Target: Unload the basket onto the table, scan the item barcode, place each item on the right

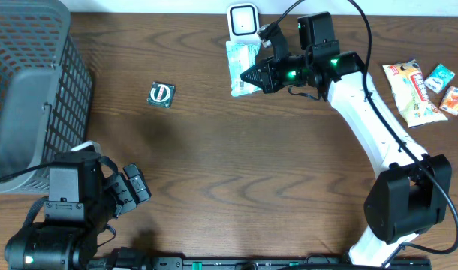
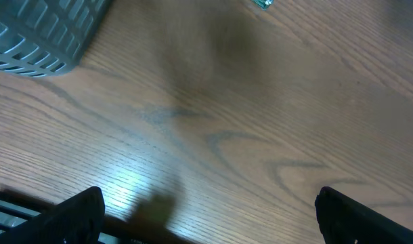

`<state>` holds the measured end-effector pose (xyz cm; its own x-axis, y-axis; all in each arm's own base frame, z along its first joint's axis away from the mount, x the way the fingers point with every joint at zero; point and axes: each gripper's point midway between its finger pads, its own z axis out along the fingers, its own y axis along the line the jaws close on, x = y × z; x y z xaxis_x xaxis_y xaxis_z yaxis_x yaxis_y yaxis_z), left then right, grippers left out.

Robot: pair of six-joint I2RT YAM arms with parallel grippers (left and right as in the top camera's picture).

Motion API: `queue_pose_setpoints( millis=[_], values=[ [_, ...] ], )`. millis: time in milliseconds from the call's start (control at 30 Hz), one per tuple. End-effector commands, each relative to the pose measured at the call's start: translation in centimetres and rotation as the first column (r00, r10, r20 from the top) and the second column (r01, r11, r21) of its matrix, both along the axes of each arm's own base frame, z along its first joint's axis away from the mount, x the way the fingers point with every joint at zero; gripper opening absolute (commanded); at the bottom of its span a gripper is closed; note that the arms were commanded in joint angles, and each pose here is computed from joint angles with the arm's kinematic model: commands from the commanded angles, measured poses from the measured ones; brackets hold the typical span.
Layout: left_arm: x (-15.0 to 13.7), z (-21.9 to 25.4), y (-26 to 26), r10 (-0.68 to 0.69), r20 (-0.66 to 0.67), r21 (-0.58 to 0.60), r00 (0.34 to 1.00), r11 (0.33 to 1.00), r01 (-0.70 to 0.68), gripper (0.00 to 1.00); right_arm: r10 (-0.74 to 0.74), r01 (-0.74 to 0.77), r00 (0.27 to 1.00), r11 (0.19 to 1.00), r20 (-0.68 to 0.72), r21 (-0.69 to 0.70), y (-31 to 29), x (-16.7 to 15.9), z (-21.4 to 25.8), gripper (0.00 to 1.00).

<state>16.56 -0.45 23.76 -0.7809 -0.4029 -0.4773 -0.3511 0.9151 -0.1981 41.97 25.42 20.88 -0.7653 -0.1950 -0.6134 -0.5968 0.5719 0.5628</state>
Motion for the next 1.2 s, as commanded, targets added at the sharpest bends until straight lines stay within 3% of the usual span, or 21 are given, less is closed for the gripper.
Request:
queue_pose_setpoints(
  millis=[0, 133, 267, 400, 533, 567, 733, 867, 1000, 1167],
  values=[
    [0.0, 0.0, 0.1, 0.006, -0.002, 0.002, 1.0, 1.0, -0.006, 0.98, 0.022, -0.022, 0.999, 1.0, 0.026, -0.004, 0.1, -0.2, 0.2, 0.01],
    [0.0, 0.0, 0.1, 0.006, -0.002, 0.002, 1.0, 1.0, -0.006, 0.98, 0.019, -0.017, 0.999, 0.999, 0.038, -0.046, -0.2, -0.2, -0.4, 0.01],
    [0.0, 0.0, 0.1, 0.006, -0.002, 0.002, 1.0, 1.0, -0.006, 0.98, -0.124, 0.134, 0.991, 0.949, 0.053, -0.286, -3.2, 1.0, -3.6, 0.01],
    [0.0, 0.0, 0.1, 0.006, -0.002, 0.002, 1.0, 1.0, -0.006, 0.98, -0.247, 0.282, 0.959, 0.766, 0.141, -0.578, -7.5, 1.4, -6.4, 0.01],
    [0.0, 0.0, 0.1, 0.006, -0.002, 0.002, 1.0, 1.0, -0.006, 0.98, -0.268, 0.331, 0.941, 0.587, 0.209, -0.738, -9.9, 1.1, -8.2, 0.01],
    [0.0, 0.0, 0.1, 0.006, -0.002, 0.002, 1.0, 1.0, -0.006, 0.98, -0.273, 0.349, 0.932, 0.509, 0.237, -0.787, -10.7, 1.0, -8.9, 0.01],
    [0.0, 0.0, 0.1, 0.006, -0.002, 0.002, 1.0, 1.0, -0.006, 0.98, -0.241, 0.384, 0.915, 0.273, 0.324, -0.882, -13.0, 1.2, -10.4, 0.01],
    [0.0, 0.0, 0.1, 0.006, -0.002, 0.002, 1.0, 1.0, -0.006, 0.98, -0.21, 0.351, 0.925, 0.154, 0.316, -0.924, -14.1, 0.9, -12.5, 0.01],
    [0.0, 0.0, 0.1, 0.006, -0.002, 0.002, 1.0, 1.0, -0.006, 0.98, -0.189, 0.283, 0.945, 0.068, 0.266, -0.957, -15.1, 0.3, -15.2, 0.01],
    [0.0, 0.0, 0.1, 0.006, -0.002, 0.002, 1.0, 1.0, -0.006, 0.98, -0.186, 0.227, 0.959, 0.041, 0.216, -0.973, -15.0, -0.8, -16.8, 0.17]
  ],
)
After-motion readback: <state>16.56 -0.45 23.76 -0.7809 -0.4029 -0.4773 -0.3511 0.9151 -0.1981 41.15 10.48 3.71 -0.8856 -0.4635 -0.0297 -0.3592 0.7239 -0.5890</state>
